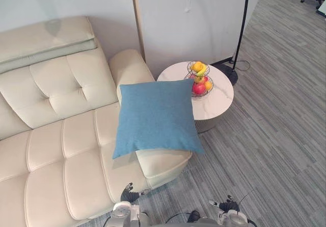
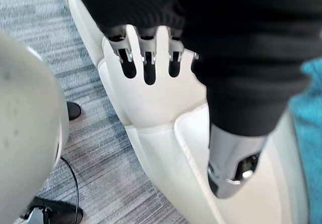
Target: Pick up cushions and gather them together orderly.
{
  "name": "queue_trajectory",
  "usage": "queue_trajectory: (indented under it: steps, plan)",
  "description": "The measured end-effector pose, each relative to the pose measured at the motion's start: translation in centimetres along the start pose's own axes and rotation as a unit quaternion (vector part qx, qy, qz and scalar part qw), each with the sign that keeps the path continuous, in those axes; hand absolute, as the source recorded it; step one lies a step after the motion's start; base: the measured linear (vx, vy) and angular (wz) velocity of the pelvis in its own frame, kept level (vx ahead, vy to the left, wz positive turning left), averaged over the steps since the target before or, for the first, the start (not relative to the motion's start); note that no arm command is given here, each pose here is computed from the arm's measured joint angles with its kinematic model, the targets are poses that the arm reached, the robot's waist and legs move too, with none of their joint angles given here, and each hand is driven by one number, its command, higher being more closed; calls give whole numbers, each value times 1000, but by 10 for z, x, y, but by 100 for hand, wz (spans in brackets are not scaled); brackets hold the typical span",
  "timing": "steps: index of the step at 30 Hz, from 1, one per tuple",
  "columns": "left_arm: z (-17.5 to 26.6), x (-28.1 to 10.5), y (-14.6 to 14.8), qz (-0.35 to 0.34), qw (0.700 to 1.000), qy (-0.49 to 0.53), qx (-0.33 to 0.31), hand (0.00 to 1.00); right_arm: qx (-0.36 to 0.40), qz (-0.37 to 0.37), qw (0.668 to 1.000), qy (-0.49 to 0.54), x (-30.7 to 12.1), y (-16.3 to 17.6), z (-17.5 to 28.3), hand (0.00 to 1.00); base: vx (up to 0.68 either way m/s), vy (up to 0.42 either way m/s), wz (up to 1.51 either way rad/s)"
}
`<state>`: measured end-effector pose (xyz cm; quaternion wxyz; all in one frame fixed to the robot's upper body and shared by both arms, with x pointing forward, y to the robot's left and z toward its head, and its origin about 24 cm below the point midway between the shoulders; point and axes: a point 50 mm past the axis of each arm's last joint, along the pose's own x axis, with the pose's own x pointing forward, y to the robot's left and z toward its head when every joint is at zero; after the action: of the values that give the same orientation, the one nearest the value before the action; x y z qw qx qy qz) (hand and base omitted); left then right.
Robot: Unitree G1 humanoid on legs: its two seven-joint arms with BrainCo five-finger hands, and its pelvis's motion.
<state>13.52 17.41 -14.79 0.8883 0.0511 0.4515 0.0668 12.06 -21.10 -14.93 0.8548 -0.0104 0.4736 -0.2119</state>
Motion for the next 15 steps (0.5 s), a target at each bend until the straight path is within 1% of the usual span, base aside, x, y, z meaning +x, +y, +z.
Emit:
queue_trajectory:
  steps: [3, 6, 8, 11, 12, 15]
  plan:
    - [-4, -1, 9, 9, 1000, 5, 6, 0, 0, 3, 1000, -17, 3, 3, 13, 0, -95, 25, 2]
    - [-2, -1, 20, 22, 1000, -3, 8, 0, -18, -3, 999, -38, 6, -3, 26, 0, -133, 29, 9]
    - [1, -1, 36, 40, 999, -13, 15, 0, -33, -7, 996, -88, 7, -9, 51, 0, -162, 30, -4]
    - [11, -2, 61, 78, 996, -34, -6, 0, -48, -18, 985, -167, 4, -19, 91, 0, -154, 15, -10]
    - [21, -3, 73, 95, 994, -57, -14, 0, -62, -23, 976, -207, 1, -24, 111, 0, -122, 11, -1]
    - [51, -7, 96, 129, 984, -119, -42, 0, -67, -30, 957, -282, -10, -30, 150, 0, -54, 9, -4]
